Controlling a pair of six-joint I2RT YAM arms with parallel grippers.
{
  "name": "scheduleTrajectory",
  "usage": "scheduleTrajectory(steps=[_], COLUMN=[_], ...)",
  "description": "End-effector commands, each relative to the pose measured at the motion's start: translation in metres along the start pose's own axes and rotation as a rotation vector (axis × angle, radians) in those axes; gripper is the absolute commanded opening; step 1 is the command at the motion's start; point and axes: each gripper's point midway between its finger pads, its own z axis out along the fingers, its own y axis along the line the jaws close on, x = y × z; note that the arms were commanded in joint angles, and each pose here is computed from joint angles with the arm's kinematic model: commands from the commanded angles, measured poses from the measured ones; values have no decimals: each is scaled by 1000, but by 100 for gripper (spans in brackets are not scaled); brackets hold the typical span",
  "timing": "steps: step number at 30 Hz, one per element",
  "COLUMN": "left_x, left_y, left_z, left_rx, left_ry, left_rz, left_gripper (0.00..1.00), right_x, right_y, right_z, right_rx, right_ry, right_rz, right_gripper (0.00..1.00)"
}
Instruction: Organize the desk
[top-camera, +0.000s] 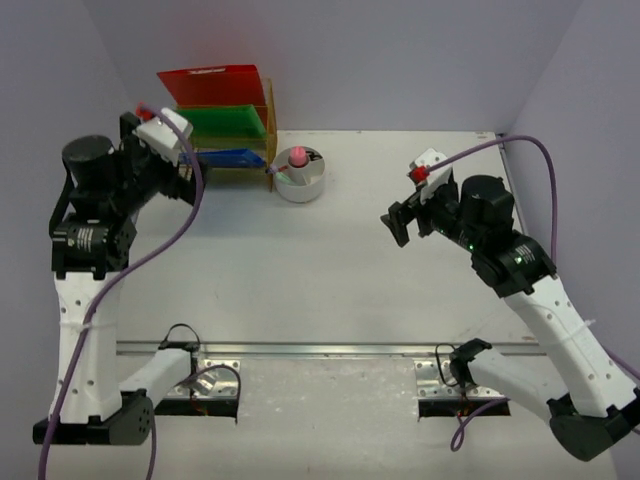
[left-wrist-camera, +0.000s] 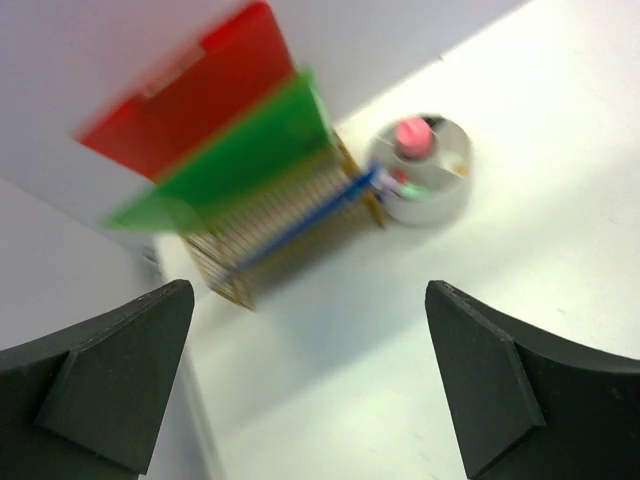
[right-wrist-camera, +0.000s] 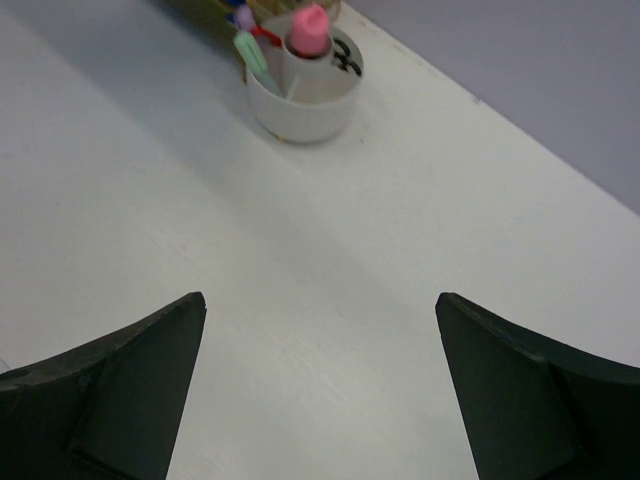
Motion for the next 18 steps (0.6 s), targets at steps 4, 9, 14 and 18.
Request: scheduleTrajectory(steps=[4,9,14,18], left_x=[129,158,169,172], left_y=[-79,-95,-98,-95], left_z=[-20,-23,-16,-13], left_rx=[111,114,112,89], left_ry=[270,316,316,304], left_rz=[-303,-358,-380,-378], left_gripper=[100,100,100,100], right_x=[117,174,193,194], right_y=[-12,-3,-5,-7], right_z=[-38,-54,-54,-55], right_rx=[171,218,252,260], right_ry=[200,243,208,180], right_rz=[224,326,350,334], right_gripper=[99,99,99,99])
